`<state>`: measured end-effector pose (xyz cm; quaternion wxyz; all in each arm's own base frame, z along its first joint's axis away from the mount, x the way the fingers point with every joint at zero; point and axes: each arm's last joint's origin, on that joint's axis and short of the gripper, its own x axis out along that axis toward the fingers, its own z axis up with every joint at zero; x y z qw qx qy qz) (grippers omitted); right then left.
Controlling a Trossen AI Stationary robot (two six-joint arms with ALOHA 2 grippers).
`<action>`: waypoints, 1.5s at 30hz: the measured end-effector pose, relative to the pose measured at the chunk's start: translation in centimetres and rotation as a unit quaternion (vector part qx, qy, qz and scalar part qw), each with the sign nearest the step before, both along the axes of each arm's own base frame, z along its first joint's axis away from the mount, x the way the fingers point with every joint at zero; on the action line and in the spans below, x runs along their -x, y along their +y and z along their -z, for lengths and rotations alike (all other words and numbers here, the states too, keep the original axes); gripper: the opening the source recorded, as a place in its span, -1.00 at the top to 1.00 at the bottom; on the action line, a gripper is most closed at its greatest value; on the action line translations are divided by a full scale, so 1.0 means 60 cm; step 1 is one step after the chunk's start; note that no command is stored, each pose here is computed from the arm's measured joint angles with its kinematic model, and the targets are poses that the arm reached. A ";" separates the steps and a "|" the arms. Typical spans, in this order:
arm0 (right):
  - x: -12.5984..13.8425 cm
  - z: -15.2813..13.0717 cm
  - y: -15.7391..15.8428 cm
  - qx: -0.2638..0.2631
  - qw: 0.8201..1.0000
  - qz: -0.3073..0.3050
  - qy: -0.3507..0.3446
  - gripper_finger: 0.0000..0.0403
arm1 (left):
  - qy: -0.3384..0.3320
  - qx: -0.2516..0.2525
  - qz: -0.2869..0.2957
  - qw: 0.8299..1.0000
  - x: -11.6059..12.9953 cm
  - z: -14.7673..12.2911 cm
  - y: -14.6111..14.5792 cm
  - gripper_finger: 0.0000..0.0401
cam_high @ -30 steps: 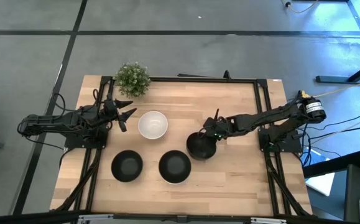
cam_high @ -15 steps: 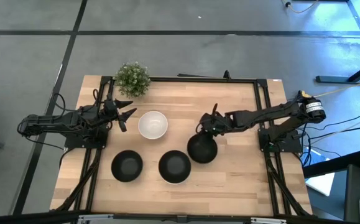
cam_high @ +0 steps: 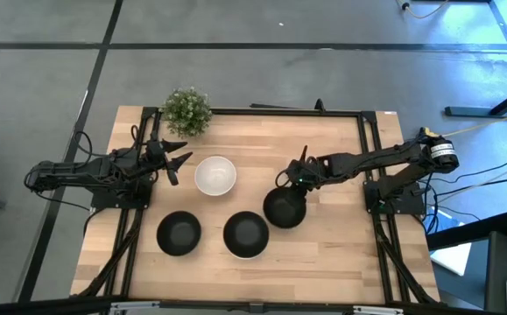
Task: Nest bowls inside each other
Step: Stack the top black bowl on the bottom right stacked black bowl
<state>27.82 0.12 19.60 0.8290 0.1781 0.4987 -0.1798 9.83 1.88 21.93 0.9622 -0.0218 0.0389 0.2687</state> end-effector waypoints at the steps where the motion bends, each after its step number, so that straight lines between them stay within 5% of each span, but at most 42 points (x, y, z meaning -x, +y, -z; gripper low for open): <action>1: 0.001 0.000 0.000 -0.001 1.000 0.000 0.002 0.34 | 0.000 0.000 0.000 1.000 0.000 0.000 0.000 0.09; 16: 0.002 0.001 0.005 -0.054 0.999 -0.009 0.005 0.37 | 0.000 0.000 0.000 1.000 0.000 0.000 0.000 0.09; 29: 0.002 0.003 0.005 -0.053 0.998 -0.010 0.009 0.95 | 0.000 0.000 0.000 1.000 0.000 0.000 0.000 0.09; 45: -0.001 -0.001 0.005 -0.055 0.998 0.001 0.004 0.98 | 0.000 0.000 0.000 1.000 0.000 0.000 0.000 0.09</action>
